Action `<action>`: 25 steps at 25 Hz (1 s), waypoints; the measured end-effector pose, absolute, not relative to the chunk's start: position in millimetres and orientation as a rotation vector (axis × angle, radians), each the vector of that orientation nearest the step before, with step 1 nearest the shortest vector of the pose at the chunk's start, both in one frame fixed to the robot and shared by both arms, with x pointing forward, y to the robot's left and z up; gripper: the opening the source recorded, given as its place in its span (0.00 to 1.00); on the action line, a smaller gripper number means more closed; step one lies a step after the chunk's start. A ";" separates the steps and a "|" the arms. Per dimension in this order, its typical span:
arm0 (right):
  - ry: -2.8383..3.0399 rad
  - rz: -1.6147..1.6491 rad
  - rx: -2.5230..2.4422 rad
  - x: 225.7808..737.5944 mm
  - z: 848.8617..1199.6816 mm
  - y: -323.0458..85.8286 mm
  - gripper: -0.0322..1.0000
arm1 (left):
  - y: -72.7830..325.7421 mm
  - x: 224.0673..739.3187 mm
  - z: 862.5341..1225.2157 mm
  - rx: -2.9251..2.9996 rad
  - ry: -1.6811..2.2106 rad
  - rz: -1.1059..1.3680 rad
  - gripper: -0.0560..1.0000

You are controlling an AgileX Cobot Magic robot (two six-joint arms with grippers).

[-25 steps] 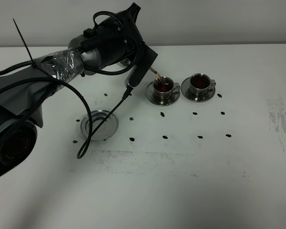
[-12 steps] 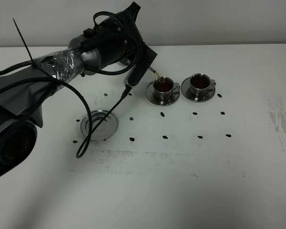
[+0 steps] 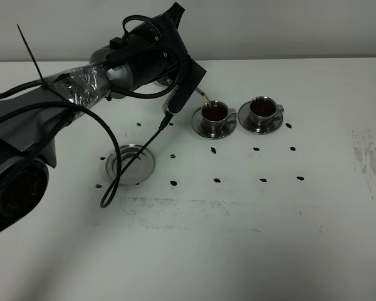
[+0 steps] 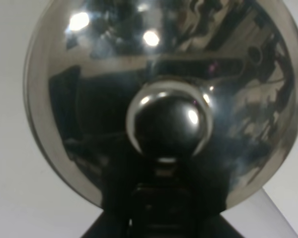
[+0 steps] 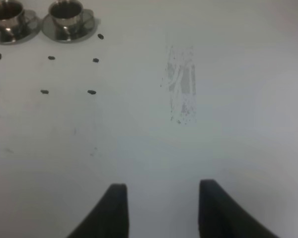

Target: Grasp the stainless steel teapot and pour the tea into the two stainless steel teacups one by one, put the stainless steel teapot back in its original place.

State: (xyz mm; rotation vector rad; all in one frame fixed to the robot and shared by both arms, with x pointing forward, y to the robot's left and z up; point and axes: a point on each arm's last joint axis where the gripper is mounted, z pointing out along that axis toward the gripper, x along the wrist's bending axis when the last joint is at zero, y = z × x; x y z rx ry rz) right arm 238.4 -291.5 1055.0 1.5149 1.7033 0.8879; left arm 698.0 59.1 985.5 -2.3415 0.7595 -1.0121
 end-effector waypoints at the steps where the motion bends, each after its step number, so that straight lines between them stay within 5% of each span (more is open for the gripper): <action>1: 1.703 0.888 1.515 238.4 1055.0 -291.5 0.35 | 59.4 697.6 985.1 -2.347 0.754 -1.005 0.22; 25: 1.703 0.888 1.515 238.4 1055.0 -291.5 0.35 | 75.7 683.6 990.5 -2.830 0.264 -0.833 0.22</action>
